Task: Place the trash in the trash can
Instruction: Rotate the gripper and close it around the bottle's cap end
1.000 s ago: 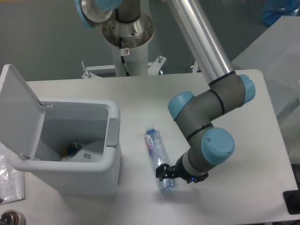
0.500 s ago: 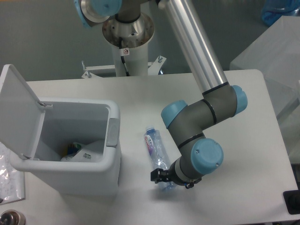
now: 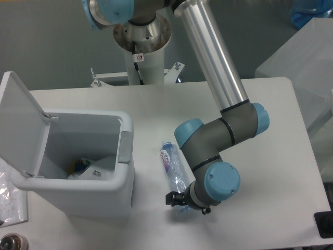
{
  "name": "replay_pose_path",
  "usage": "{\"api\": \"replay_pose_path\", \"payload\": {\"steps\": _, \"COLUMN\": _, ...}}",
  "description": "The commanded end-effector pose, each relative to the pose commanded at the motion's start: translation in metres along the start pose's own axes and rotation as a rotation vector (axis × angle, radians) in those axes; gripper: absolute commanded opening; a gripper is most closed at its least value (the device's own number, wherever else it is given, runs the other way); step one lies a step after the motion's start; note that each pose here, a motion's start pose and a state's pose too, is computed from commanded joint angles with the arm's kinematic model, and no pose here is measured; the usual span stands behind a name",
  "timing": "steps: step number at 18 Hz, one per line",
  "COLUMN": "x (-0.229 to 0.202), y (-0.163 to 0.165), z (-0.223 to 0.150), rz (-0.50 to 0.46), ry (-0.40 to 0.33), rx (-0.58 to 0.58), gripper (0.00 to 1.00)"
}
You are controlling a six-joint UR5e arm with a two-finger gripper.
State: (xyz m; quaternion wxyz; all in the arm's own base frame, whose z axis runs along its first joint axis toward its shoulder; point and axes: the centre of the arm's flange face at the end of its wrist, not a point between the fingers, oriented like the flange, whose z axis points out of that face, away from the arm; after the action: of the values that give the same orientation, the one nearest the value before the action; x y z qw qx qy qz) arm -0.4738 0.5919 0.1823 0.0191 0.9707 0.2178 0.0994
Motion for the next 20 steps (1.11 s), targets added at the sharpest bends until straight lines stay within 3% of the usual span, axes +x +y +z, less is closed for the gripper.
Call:
{"api": "replay_pose_path", "payload": {"steps": 2, "x": 0.0044, "y": -0.0028, "z": -0.0029, "rz": 0.007, "ry": -0.002, "rx": 0.006, "gripper": 0.81}}
{"api": "replay_pose_path", "payload": {"steps": 13, "x": 0.0042, "y": -0.0044, "z": -0.0065, "rz": 0.008, "ry": -0.006, "rx": 0.013, "gripper": 0.78}}
{"api": "replay_pose_path", "payload": {"steps": 20, "x": 0.0044, "y": -0.0043, "z": -0.0076, "rz": 0.008, "ry": -0.006, "rx": 0.015, "gripper": 0.67}}
